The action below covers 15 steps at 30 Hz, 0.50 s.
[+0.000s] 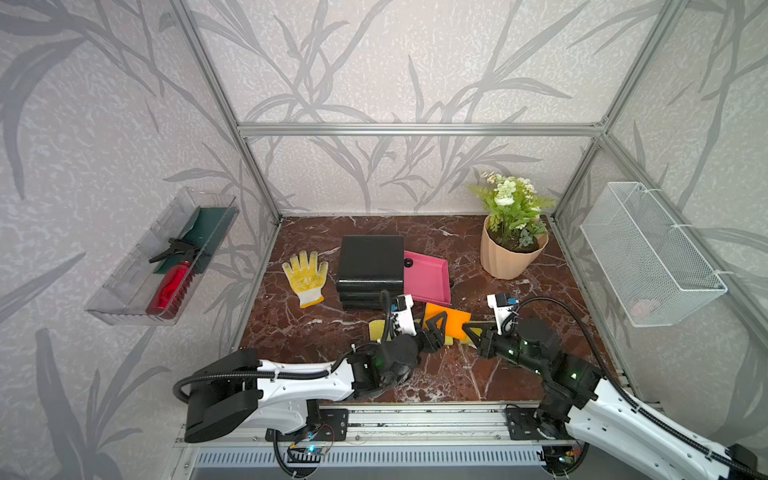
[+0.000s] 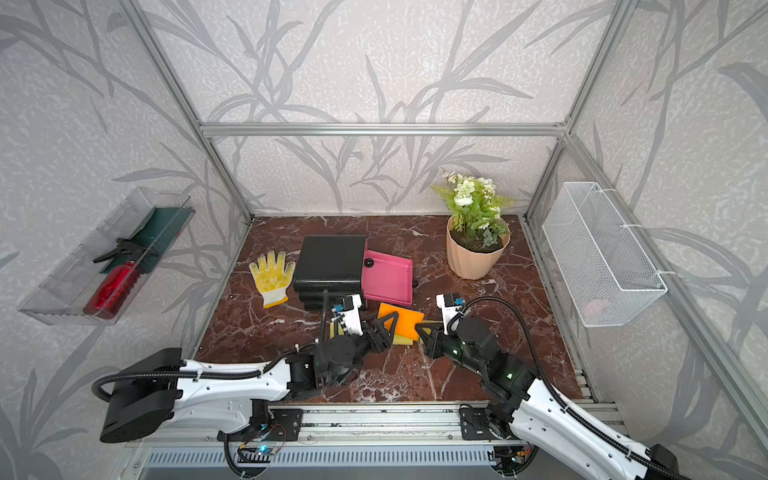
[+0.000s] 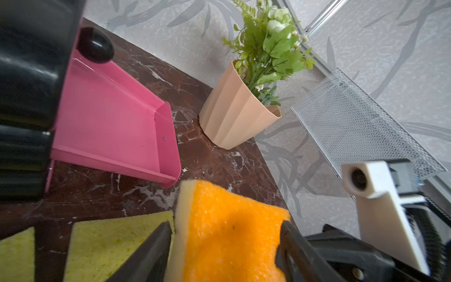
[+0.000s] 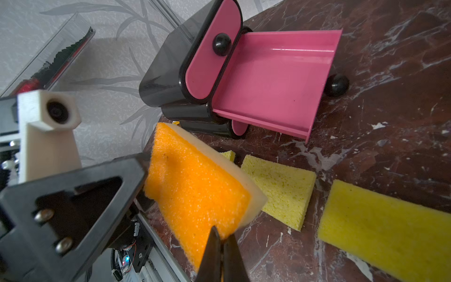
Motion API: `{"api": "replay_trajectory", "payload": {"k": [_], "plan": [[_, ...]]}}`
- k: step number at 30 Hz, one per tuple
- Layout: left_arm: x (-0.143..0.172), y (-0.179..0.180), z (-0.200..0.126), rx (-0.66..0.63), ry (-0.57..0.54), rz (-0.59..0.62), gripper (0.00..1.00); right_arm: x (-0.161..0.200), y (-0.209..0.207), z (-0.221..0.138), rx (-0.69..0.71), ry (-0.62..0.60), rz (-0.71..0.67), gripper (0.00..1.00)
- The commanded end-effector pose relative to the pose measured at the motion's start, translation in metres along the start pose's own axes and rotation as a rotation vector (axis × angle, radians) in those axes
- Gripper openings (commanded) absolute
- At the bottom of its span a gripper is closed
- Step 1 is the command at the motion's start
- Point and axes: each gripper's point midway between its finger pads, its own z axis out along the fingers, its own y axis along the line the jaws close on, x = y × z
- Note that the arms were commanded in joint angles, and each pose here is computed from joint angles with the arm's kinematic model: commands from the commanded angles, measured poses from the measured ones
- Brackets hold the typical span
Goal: Take the sponge out of the drawer
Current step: Pick up the sponge from the drawer.
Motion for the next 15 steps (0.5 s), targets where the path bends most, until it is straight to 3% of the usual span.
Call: {"api": "replay_trajectory", "payload": {"k": [1, 7, 15], "plan": [[-0.01, 0.004, -0.002, -0.001, 0.108, -0.032, 0.77, -0.004, 0.003, -0.006, 0.024, 0.025, -0.092, 0.0], [-0.014, 0.007, -0.023, -0.033, 0.257, 0.106, 0.8, -0.009, 0.005, -0.007, 0.031, 0.044, -0.124, 0.0], [0.011, 0.005, -0.022, -0.009, 0.407, 0.137, 0.75, -0.015, 0.009, -0.009, 0.012, 0.045, -0.123, 0.0]]}}
